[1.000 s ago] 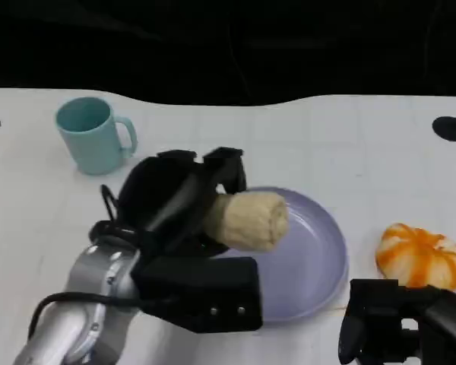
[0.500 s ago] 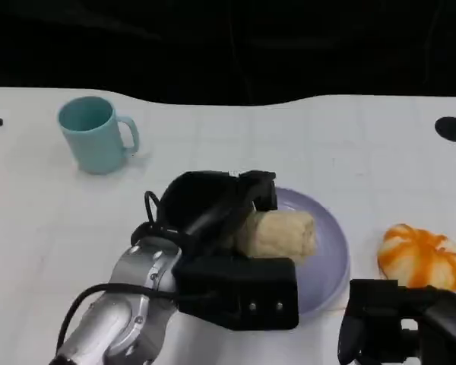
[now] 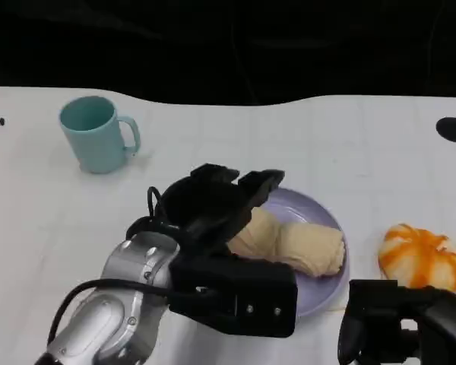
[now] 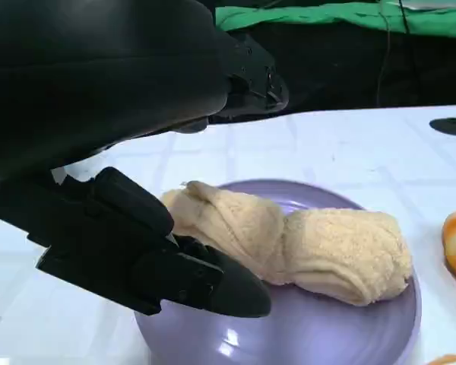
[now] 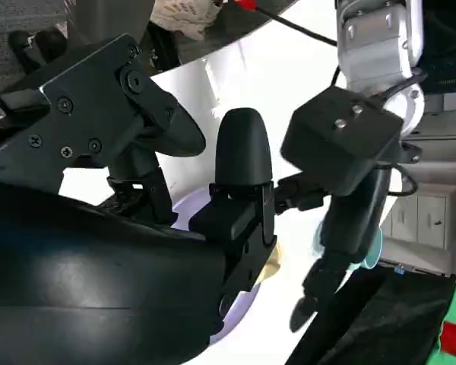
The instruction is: Grasp the towel on the left side of the plate with the left hand and place it into the plate.
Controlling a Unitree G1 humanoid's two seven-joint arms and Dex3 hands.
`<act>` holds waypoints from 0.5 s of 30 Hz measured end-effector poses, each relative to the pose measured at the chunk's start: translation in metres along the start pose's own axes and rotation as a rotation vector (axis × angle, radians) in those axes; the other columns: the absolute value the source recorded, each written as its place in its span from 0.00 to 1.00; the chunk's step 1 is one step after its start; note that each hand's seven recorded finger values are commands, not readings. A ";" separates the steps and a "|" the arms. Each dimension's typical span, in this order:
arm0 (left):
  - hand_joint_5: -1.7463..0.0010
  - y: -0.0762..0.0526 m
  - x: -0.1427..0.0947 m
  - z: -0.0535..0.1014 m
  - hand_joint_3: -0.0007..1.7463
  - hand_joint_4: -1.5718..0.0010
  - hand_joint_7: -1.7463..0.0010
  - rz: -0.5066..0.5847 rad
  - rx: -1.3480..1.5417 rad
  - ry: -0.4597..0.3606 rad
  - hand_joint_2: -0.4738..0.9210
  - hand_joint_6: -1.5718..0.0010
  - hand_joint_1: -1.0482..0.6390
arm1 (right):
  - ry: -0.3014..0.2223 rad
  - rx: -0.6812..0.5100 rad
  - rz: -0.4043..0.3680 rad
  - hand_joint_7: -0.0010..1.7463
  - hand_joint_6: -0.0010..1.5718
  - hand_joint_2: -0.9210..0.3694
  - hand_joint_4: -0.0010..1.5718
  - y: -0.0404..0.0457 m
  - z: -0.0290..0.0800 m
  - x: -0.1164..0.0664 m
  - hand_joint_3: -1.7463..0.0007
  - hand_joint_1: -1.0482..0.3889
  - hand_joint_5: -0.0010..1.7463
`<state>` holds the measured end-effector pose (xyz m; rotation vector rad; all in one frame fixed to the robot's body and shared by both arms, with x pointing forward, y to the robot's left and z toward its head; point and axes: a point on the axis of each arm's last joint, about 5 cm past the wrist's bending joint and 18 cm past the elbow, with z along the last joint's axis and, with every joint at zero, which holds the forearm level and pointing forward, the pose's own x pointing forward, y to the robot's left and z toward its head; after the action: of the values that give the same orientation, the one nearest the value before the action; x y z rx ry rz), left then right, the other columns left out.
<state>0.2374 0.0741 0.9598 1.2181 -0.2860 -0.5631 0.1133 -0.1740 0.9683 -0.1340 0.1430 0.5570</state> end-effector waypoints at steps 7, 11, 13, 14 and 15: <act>0.86 0.026 -0.015 -0.004 0.11 1.00 0.98 0.035 -0.080 -0.037 1.00 0.94 0.13 | 0.005 0.001 0.000 0.84 0.42 0.35 0.47 0.0002 0.000 0.000 0.27 0.66 0.98; 0.78 0.034 -0.029 -0.009 0.09 1.00 0.97 0.017 -0.169 -0.029 1.00 0.91 0.18 | 0.007 0.001 0.000 0.84 0.42 0.35 0.47 0.0000 0.001 0.001 0.27 0.66 0.99; 0.73 0.040 -0.039 -0.012 0.09 0.97 0.96 -0.004 -0.229 -0.022 1.00 0.87 0.22 | 0.008 0.005 0.000 0.84 0.42 0.35 0.47 0.0000 0.001 0.001 0.27 0.66 0.99; 0.71 0.044 -0.043 -0.014 0.08 0.94 0.94 -0.011 -0.256 -0.019 1.00 0.83 0.23 | 0.008 0.006 0.000 0.84 0.42 0.35 0.47 0.0000 0.001 0.001 0.27 0.66 0.99; 0.69 0.047 -0.048 -0.017 0.07 0.90 0.93 -0.011 -0.291 -0.019 1.00 0.80 0.25 | 0.008 0.008 0.001 0.84 0.42 0.35 0.47 0.0000 0.001 0.001 0.28 0.66 0.99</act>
<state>0.2174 0.1252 1.0025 0.9335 -0.2053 -0.6035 0.1144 -0.1732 0.9689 -0.1286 0.1528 0.5567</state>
